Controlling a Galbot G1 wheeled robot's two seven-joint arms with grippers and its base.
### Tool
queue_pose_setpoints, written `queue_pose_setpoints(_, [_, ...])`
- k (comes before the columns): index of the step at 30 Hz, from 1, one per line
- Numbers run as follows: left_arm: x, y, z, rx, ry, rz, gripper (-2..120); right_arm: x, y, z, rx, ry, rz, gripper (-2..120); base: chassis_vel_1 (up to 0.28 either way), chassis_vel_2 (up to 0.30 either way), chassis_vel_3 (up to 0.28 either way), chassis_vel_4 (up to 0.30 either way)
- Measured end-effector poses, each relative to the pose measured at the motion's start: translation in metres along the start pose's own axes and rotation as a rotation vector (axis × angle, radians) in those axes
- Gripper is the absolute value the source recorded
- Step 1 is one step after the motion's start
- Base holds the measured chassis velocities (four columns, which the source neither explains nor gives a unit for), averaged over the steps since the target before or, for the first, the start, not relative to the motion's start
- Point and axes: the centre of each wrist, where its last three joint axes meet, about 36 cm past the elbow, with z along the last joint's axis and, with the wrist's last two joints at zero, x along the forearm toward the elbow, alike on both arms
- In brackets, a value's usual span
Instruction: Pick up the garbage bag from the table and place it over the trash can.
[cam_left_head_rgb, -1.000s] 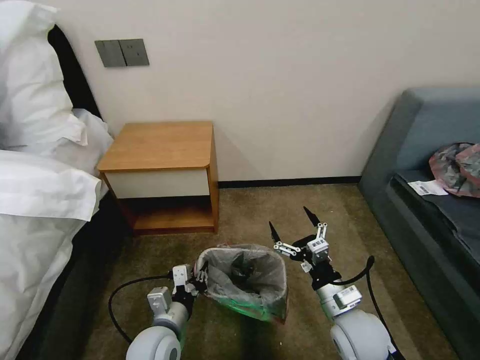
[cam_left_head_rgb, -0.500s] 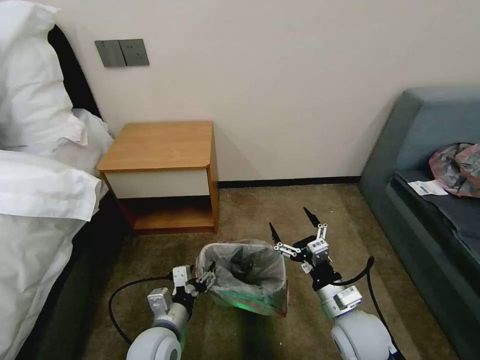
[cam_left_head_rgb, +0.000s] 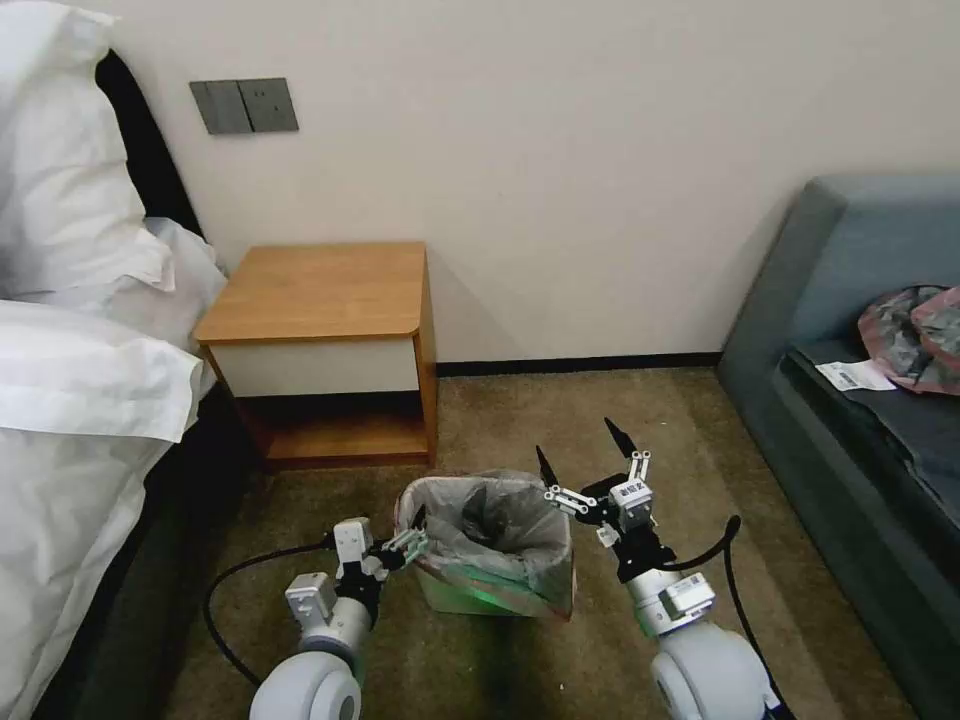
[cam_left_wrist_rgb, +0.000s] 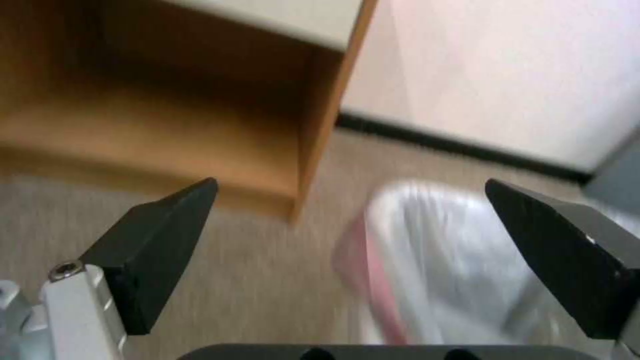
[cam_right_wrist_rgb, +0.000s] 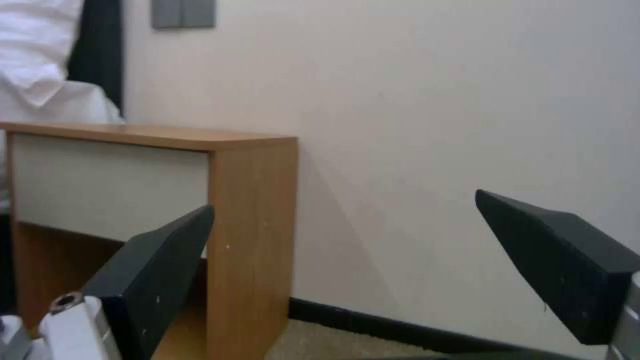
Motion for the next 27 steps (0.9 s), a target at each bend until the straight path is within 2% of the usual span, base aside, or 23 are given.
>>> queue_pose_setpoints(3, [-0.005, 0.004, 0.004, -0.018, -0.097, 0.019, 100, -0.001, 0.009, 0.005, -0.026, 0.011, 0.054, 100, 0.000, 0.000, 0.000, 0.000])
queue_pose_setpoints(5, [-0.006, 0.005, 0.006, -0.028, -0.117, 0.026, 100, -0.001, 0.011, 0.007, -0.029, 0.016, 0.065, 100, 0.000, 0.000, 0.000, 0.000])
queue_pose_setpoints(8, [-0.009, 0.010, 0.013, -0.100, -0.209, 0.060, 100, -0.002, 0.018, 0.018, -0.047, 0.045, 0.107, 100, 0.000, 0.000, 0.000, 0.000])
queue_pose_setpoints(17, [-0.009, 0.011, 0.019, -0.132, -0.281, 0.065, 100, -0.004, 0.024, 0.036, -0.055, 0.067, 0.148, 100, 0.000, 0.000, 0.000, 0.000])
queue_pose_setpoints(27, [-0.008, 0.011, 0.021, -0.133, -0.278, 0.047, 100, -0.003, 0.020, 0.039, -0.047, 0.069, 0.153, 100, 0.000, 0.000, 0.000, 0.000])
